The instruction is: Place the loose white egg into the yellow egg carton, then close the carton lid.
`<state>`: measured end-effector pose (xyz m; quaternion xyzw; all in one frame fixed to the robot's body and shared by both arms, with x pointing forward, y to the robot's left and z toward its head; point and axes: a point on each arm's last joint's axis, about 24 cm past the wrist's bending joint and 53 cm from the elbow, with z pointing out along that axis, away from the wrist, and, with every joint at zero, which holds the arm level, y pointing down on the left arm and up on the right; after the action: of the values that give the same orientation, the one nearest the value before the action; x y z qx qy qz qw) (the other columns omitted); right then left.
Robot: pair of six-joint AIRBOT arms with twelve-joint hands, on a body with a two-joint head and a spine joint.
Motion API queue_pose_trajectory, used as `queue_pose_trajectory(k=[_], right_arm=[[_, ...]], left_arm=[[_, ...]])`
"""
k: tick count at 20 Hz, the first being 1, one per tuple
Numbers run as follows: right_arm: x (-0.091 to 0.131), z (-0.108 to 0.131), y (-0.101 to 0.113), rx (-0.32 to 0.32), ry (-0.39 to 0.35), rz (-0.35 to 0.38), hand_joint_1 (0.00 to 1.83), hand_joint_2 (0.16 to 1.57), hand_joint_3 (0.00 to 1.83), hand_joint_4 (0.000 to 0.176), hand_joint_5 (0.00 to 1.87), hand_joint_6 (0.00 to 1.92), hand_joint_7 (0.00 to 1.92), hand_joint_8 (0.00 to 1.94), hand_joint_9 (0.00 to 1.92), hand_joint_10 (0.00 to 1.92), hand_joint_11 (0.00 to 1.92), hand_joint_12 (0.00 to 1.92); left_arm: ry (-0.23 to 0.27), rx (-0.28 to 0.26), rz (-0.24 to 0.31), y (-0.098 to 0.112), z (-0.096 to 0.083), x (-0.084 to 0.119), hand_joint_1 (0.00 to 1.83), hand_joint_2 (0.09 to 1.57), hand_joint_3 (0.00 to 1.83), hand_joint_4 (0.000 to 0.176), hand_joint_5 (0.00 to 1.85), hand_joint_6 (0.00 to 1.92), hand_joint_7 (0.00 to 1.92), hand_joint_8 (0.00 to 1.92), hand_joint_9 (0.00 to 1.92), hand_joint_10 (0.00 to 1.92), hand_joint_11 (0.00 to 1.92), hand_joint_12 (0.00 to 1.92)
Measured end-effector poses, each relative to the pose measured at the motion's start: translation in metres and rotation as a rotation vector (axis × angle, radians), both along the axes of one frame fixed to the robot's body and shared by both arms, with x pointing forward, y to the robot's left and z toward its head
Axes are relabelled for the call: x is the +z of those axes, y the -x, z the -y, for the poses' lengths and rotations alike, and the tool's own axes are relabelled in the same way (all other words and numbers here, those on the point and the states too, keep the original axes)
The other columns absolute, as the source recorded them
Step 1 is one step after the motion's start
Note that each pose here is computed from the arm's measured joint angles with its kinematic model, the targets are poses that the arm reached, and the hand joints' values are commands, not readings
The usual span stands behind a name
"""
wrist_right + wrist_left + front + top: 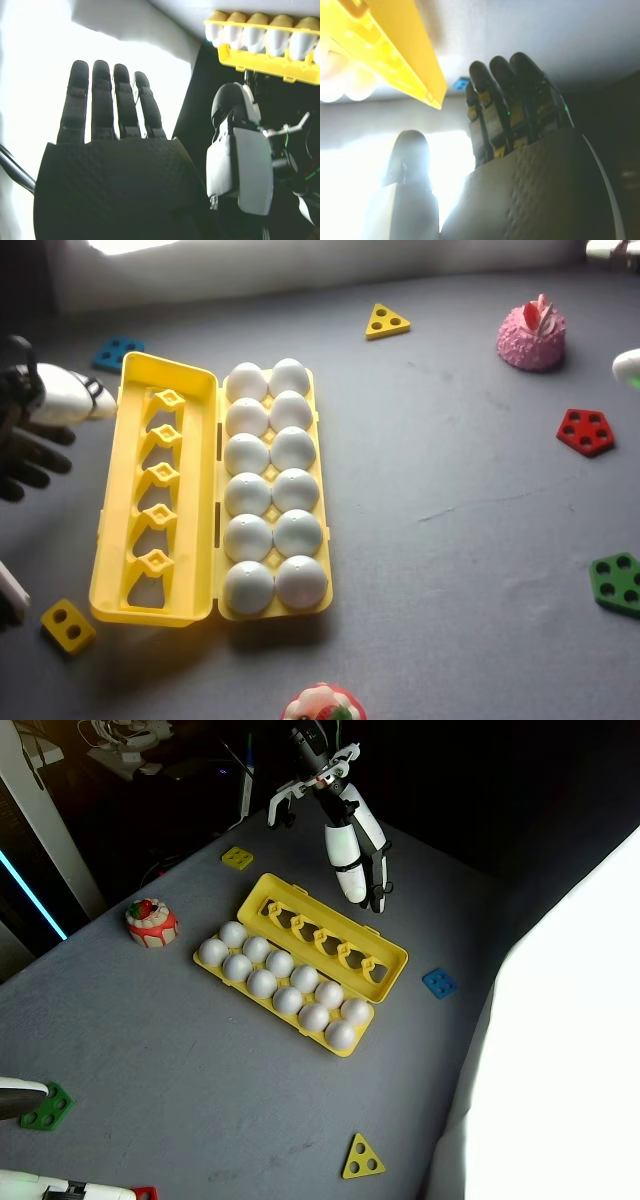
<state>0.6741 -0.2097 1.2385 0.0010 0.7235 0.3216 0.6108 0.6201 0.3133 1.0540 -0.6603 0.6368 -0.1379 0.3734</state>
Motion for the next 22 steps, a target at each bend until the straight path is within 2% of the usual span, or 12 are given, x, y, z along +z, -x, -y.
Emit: queue_pose_trajectory(k=[2, 4, 8, 10, 11, 12, 15, 17, 19, 22], right_arm=[[0.005, -0.002, 0.0, 0.0, -0.033, 0.009, 0.18, 1.16, 0.0, 0.0, 0.16, 0.0, 0.15, 0.0, 0.18, 0.01, 0.0, 0.44], [0.004, -0.009, 0.001, 0.008, -0.052, 0.007, 0.2, 1.15, 0.0, 0.0, 0.14, 0.0, 0.15, 0.0, 0.17, 0.0, 0.0, 0.45], [-0.018, -0.04, 0.007, 0.068, -0.053, -0.038, 0.2, 1.15, 0.0, 0.0, 0.16, 0.01, 0.17, 0.0, 0.18, 0.01, 0.0, 0.48], [-0.021, -0.047, 0.009, 0.082, -0.055, -0.044, 0.16, 1.16, 0.0, 0.0, 0.14, 0.0, 0.14, 0.0, 0.17, 0.0, 0.0, 0.51], [-0.021, -0.048, 0.009, 0.082, -0.058, -0.043, 0.21, 1.15, 0.0, 0.0, 0.16, 0.01, 0.15, 0.01, 0.18, 0.0, 0.0, 0.51], [-0.019, -0.047, 0.008, 0.08, -0.062, -0.039, 0.21, 1.15, 0.0, 0.0, 0.16, 0.0, 0.15, 0.0, 0.17, 0.0, 0.0, 0.47], [-0.019, -0.046, 0.008, 0.079, -0.062, -0.038, 0.15, 1.16, 0.0, 0.0, 0.14, 0.0, 0.14, 0.0, 0.16, 0.0, 0.0, 0.53], [-0.019, -0.046, 0.008, 0.079, -0.063, -0.037, 0.19, 1.16, 0.0, 0.0, 0.15, 0.0, 0.16, 0.0, 0.16, 0.0, 0.0, 0.43], [-0.021, -0.047, 0.01, 0.081, -0.06, -0.036, 0.2, 1.16, 0.0, 0.0, 0.15, 0.0, 0.16, 0.0, 0.17, 0.0, 0.0, 0.46], [-0.024, -0.046, 0.01, 0.081, -0.051, -0.042, 0.15, 1.17, 0.0, 0.0, 0.12, 0.0, 0.11, 0.0, 0.14, 0.0, 0.0, 0.39]], left_arm=[[0.017, 0.026, -0.011, 0.007, 0.0, -0.007, 0.31, 1.3, 0.0, 0.0, 0.5, 0.01, 0.54, 0.24, 0.22, 0.94, 0.0, 1.58], [0.033, 0.047, -0.007, 0.009, 0.002, -0.012, 0.29, 1.3, 0.0, 0.0, 0.48, 0.01, 0.52, 0.24, 0.21, 0.93, 0.0, 1.57], [0.086, 0.067, -0.008, 0.011, 0.016, -0.022, 0.28, 1.3, 0.0, 0.0, 0.46, 0.0, 0.51, 0.23, 0.2, 0.93, 0.0, 1.57], [0.099, 0.075, -0.008, 0.013, 0.019, -0.025, 0.28, 1.3, 0.0, 0.0, 0.46, 0.0, 0.51, 0.24, 0.21, 0.92, 0.0, 1.57], [0.107, 0.082, -0.013, 0.015, 0.02, -0.028, 0.29, 1.29, 0.0, 0.0, 0.47, 0.0, 0.52, 0.24, 0.22, 0.93, 0.0, 1.57], [0.115, 0.097, -0.013, 0.017, 0.02, -0.029, 0.27, 1.3, 0.0, 0.0, 0.46, 0.0, 0.52, 0.24, 0.22, 0.92, 0.0, 1.57], [0.135, 0.111, -0.024, 0.023, 0.024, -0.036, 0.29, 1.29, 0.0, 0.0, 0.46, 0.0, 0.52, 0.24, 0.22, 0.92, 0.0, 1.55], [0.149, 0.12, -0.027, 0.026, 0.027, -0.039, 0.32, 1.29, 0.0, 0.0, 0.48, 0.01, 0.53, 0.25, 0.22, 0.93, 0.0, 1.58], [0.153, 0.124, -0.027, 0.027, 0.027, -0.04, 0.29, 1.29, 0.0, 0.0, 0.46, 0.0, 0.53, 0.26, 0.22, 0.93, 0.0, 1.58], [0.158, 0.133, -0.026, 0.028, 0.027, -0.041, 0.28, 1.3, 0.0, 0.0, 0.48, 0.01, 0.49, 0.36, 0.2, 0.97, 0.0, 1.58]])
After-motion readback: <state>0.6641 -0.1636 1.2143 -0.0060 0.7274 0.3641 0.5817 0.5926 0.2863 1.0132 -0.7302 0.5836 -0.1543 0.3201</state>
